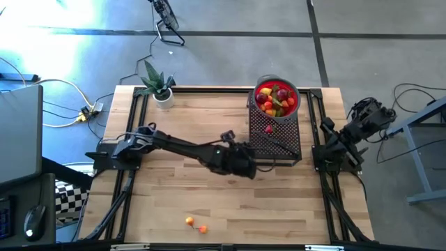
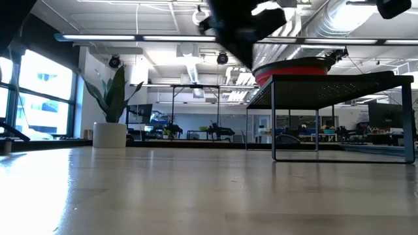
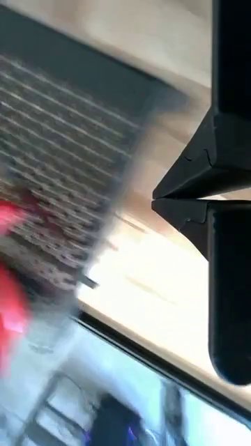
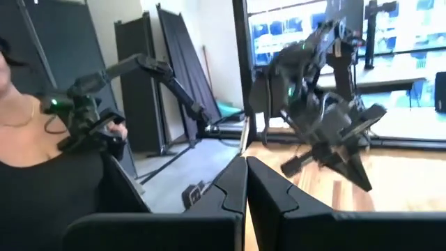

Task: Pick & Place Fruit
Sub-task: Put the strawberry into the strainer bowl on the shelf

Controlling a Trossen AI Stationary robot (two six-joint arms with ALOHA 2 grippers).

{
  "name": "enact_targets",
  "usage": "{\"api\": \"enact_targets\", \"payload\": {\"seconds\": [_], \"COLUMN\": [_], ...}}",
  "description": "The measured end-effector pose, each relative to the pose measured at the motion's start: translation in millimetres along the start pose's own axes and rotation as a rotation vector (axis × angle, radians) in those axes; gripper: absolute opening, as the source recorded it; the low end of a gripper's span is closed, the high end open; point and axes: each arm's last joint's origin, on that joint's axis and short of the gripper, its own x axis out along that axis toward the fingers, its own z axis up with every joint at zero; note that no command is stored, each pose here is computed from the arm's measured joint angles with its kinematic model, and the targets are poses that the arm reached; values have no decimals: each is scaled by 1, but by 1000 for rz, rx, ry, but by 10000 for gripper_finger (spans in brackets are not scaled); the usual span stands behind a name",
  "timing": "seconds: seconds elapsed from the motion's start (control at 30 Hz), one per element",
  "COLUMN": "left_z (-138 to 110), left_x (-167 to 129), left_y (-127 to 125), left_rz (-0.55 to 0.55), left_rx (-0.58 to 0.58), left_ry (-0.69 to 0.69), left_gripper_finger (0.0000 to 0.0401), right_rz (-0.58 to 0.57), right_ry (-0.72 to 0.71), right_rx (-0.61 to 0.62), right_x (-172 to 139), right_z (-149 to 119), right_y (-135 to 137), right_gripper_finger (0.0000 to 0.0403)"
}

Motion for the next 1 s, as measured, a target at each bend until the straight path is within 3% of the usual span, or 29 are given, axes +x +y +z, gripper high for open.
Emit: {"api": "enact_targets", "payload": {"seconds": [0.17,0.33,0.4,0.5,0.63,0.8,1.0], "left_z": [-32,-57,-60,-53,-47,-42,-32], "left_x": [-9,-14,-15,-12,-3,10,30], "left_y": [10,29,39,52,63,71,77], "left_rz": [46,-36,-122,-289,-416,-426,-461], "left_rx": [-35,-165,-216,-310,-362,-445,-528], "left_ry": [-30,-193,-275,-415,-464,-439,-523], "left_gripper_finger": [0,0,0,0,0,0,0], "right_rz": [-7,-48,-64,-76,-79,-80,-88], "right_ry": [-52,-84,-91,-99,-125,-107,-21], "right_rx": [-22,-41,-36,-29,-19,-27,-14], "right_x": [0,0,0,0,0,-1,-13], "right_z": [5,8,9,10,13,14,18], "right_y": [0,0,-1,-1,-1,-1,-5], "right_gripper_finger": [3,3,3,3,3,3,3]}}
